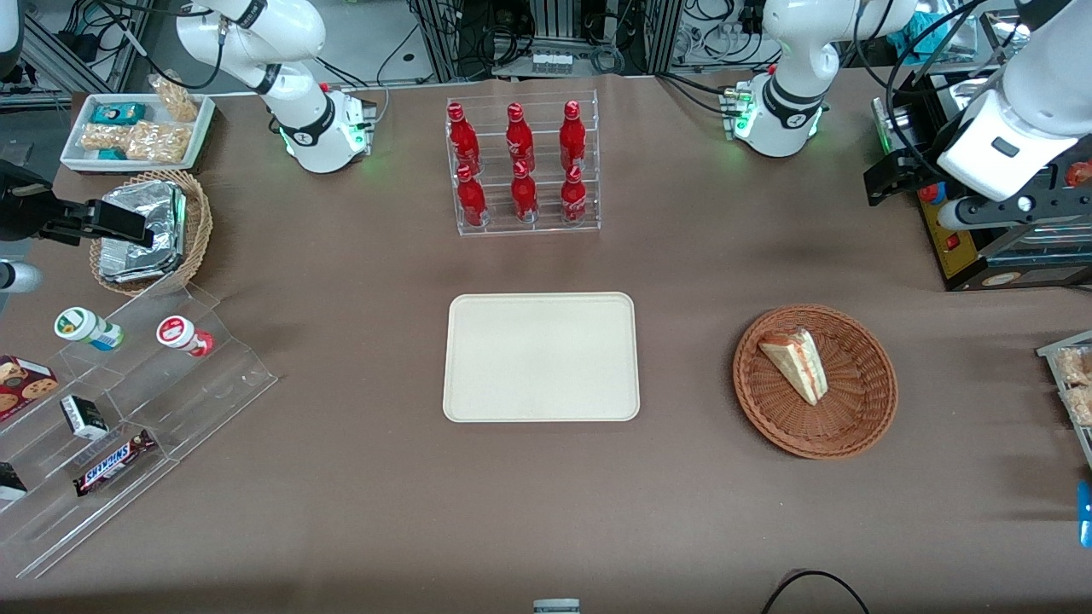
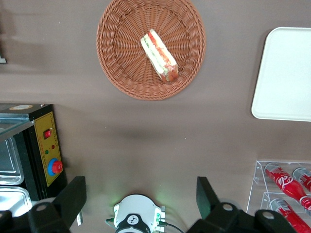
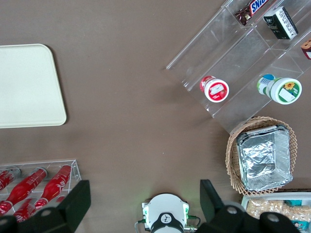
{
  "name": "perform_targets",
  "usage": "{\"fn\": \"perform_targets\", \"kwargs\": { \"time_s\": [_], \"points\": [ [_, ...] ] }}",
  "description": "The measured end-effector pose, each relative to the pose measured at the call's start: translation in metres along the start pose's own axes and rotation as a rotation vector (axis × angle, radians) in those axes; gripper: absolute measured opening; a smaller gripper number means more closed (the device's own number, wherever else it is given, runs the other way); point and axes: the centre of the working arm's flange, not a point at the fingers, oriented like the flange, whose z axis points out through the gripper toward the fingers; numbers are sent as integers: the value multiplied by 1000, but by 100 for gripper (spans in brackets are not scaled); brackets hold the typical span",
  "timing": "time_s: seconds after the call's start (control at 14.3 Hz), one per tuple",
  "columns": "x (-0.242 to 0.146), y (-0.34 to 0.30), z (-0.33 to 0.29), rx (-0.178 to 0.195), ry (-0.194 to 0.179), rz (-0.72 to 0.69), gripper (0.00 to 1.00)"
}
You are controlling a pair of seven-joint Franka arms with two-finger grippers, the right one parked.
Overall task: Place sandwich from basket to tray
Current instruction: 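Move the left gripper over the sandwich in the wicker basket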
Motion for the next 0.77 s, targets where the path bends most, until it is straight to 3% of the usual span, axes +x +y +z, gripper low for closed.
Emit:
{"fn": "perform_targets", "kwargs": {
  "time_s": [0.49, 0.77],
  "points": [
    [8, -1, 8, -1, -20, 1, 100],
    [40, -1, 57, 6, -112, -62, 100]
  ]
}}
